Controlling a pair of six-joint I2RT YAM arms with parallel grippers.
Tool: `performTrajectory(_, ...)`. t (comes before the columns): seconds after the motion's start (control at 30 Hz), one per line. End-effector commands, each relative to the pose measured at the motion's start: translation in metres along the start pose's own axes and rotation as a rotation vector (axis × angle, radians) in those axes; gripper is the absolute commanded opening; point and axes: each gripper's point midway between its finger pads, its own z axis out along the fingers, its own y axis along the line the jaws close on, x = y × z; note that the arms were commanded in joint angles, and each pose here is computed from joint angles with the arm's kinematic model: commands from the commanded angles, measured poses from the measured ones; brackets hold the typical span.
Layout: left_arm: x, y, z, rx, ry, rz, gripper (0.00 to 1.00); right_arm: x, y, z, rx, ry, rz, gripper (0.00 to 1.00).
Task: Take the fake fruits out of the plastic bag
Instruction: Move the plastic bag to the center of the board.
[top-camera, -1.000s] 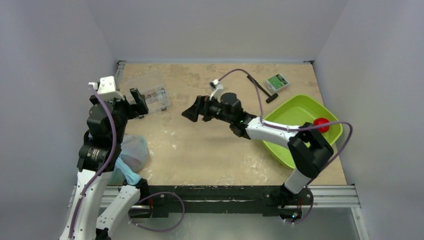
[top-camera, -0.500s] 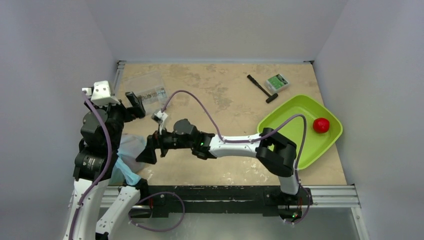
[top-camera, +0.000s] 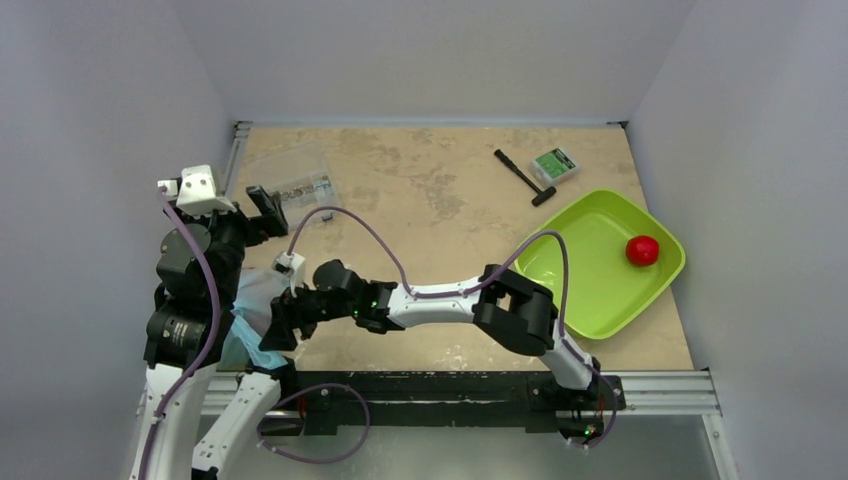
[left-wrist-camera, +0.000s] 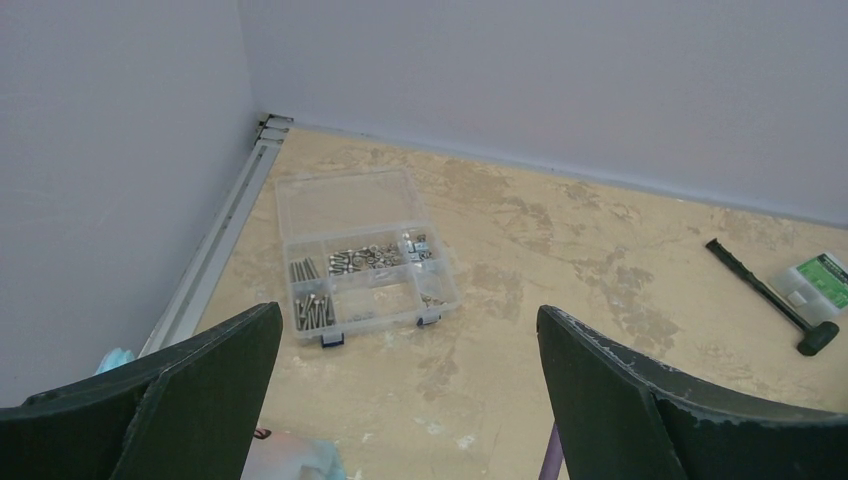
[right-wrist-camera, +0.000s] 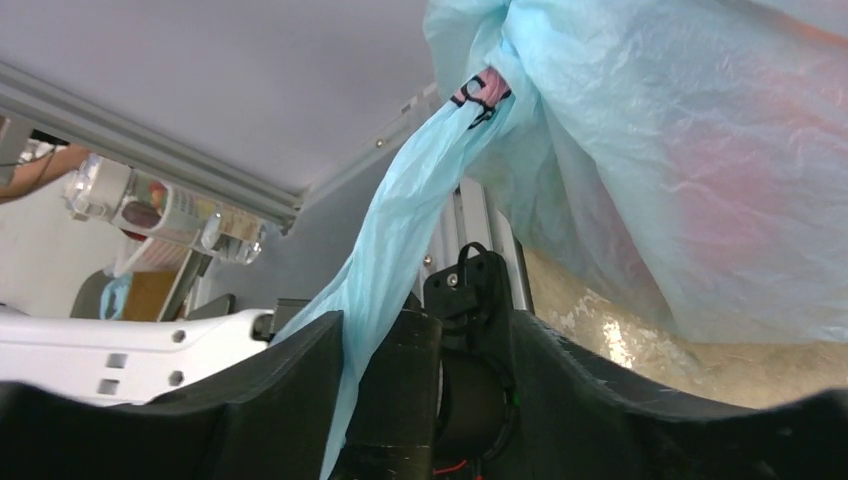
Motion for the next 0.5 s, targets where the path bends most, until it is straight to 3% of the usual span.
performTrajectory(0.0, -0.010, -0.001, 0.003, 0.003, -0.040, -0.025, 1.00, -0.023, 0.030, 0.000, -0.085, -0.039, -0.022, 0.55)
performTrajectory(0.13, -0.008, -0.004, 0.005, 0.017, -0.032, -0.037, 0.99, -0.021, 0.037, -0.001, -0.123, -0.031, -0.023, 0.52)
performTrajectory(0.37, -0.005, -0.008, 0.011, 0.041, -0.009, -0.051, 0.99, -0.018, 0.045, -0.004, -0.175, -0.020, -0.037, 0.60)
performTrajectory(0.47, -0.002, -0.010, 0.015, 0.051, 0.006, -0.054, 0.98, -0.018, 0.047, -0.004, -0.187, -0.020, -0.040, 0.53)
